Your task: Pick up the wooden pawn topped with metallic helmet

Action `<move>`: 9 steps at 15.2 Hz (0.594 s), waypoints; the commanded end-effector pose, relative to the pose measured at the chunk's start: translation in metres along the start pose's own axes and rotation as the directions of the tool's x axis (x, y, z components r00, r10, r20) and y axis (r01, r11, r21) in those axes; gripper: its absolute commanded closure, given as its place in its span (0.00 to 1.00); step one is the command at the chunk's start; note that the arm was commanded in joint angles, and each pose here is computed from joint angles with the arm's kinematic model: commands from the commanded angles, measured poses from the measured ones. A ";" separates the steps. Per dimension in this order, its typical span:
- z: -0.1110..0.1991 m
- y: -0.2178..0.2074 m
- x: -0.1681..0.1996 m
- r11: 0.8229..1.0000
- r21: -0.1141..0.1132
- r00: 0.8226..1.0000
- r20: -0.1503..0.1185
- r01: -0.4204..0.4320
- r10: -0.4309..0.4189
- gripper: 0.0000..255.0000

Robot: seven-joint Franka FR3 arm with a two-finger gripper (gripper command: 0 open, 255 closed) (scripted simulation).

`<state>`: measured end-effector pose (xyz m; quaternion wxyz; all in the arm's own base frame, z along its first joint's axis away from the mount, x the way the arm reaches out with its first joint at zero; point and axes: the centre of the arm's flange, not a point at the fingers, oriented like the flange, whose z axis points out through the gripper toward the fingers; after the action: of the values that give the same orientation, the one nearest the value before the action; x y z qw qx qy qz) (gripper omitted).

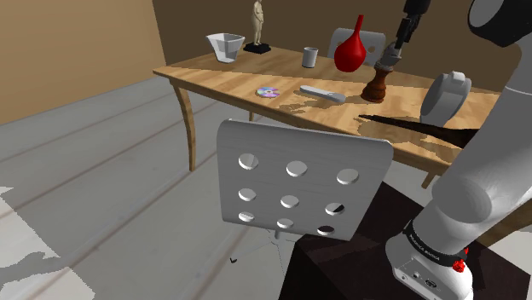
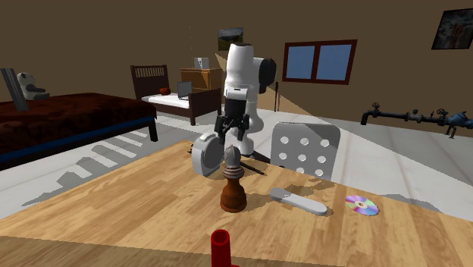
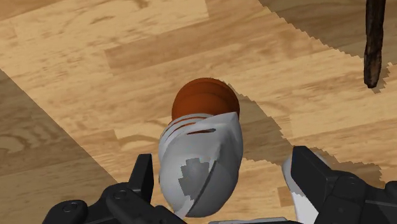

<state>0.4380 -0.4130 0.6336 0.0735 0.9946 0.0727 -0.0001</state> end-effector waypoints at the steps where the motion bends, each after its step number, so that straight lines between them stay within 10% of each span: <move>1: 0.004 0.012 0.005 1.000 -0.007 1.000 -0.001 0.003 -0.003 0.00; 9: 0.039 0.007 0.006 1.000 -0.007 1.000 -0.001 0.003 -0.003 0.00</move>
<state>0.4445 -0.4245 0.5986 0.0767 0.9943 0.0744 0.0004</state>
